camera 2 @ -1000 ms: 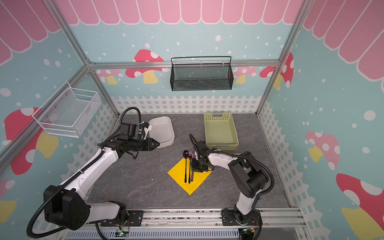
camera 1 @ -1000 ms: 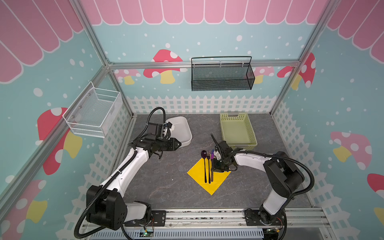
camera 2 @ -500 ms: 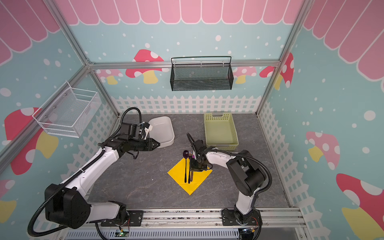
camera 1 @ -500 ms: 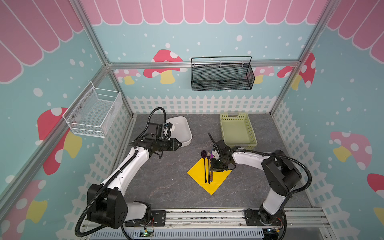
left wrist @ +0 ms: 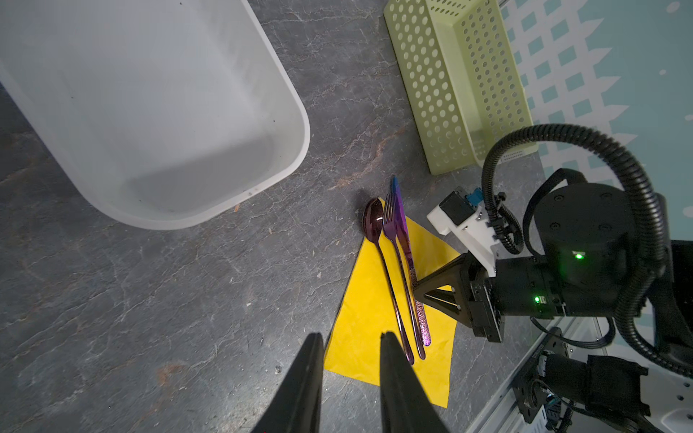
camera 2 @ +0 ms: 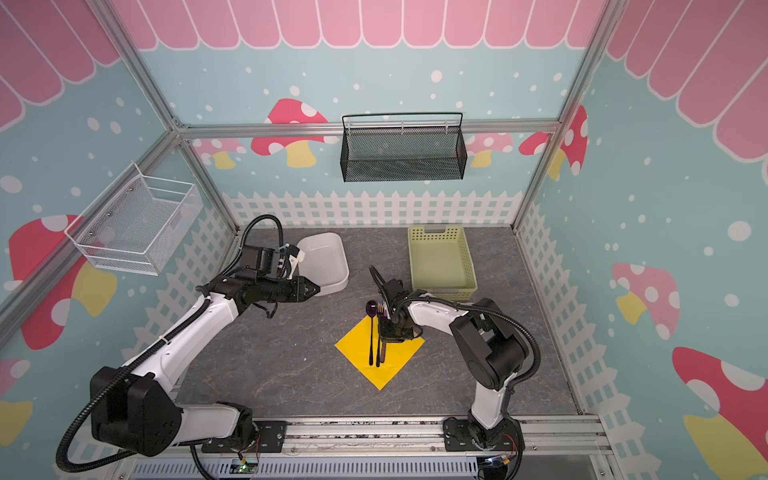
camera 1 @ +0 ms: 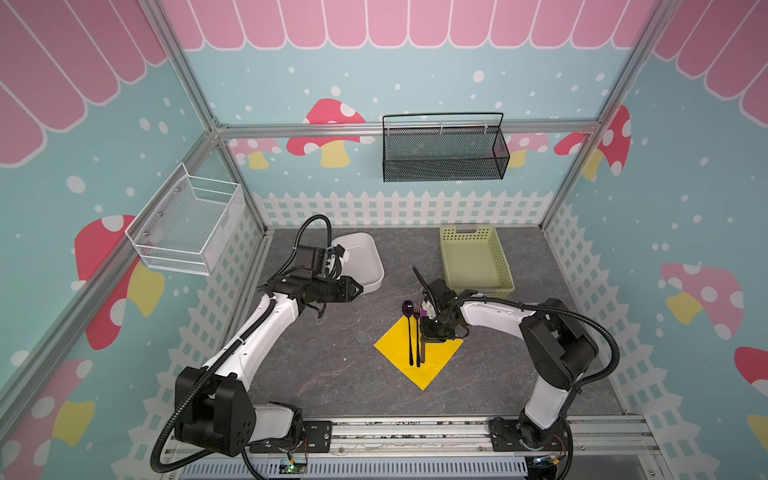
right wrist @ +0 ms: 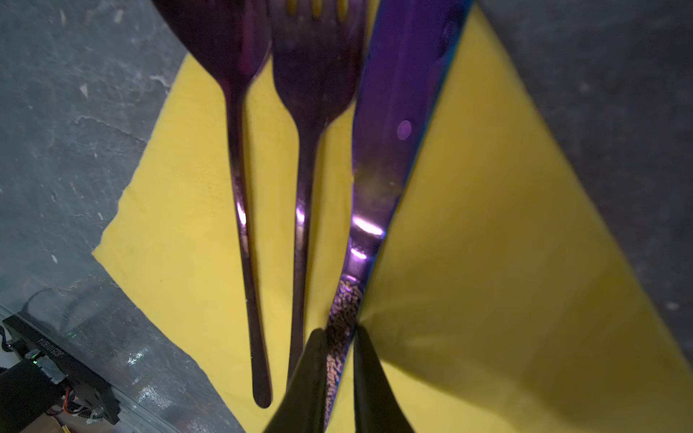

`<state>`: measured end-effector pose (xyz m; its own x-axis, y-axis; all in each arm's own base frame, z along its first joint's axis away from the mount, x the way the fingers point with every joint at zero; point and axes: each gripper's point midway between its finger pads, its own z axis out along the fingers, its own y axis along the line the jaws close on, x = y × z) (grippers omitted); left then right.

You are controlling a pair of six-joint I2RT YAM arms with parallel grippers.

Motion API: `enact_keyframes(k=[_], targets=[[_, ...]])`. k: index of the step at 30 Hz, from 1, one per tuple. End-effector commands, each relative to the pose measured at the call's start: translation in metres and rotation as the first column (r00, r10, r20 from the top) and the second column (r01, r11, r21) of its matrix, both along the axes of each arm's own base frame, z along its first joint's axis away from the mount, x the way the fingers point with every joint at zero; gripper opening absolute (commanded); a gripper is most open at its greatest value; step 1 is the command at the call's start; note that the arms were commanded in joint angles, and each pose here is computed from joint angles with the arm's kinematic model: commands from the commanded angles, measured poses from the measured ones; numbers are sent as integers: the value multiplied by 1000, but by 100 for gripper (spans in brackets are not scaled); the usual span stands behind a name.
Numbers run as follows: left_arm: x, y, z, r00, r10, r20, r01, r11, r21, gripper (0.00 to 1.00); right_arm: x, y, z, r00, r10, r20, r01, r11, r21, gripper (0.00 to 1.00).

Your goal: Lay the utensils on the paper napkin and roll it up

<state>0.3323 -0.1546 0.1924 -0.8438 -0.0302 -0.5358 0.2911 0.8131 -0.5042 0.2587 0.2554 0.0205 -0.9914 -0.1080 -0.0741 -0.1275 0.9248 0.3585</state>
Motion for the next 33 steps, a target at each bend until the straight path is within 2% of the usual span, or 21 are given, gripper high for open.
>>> enact_keyframes(k=[1,11,23,33], targets=[[-1,0,-2,1000,-10,-17,10,1000,-6,29,-8,-13,-15,999,12,-31,-15,995,-95,18],[-1,0,-1,1000,-11,-18,11,1000,-8,29,15,-12,7,998,-24,55,31,992,-120,29],[-2,-1,-2,1000,-13,-23,13,1000,-11,29,24,-4,0,998,6,55,0,993,-121,29],[-1,-1,-4,999,-11,-30,11,1000,-12,29,22,-6,-8,999,29,42,-23,989,-147,23]])
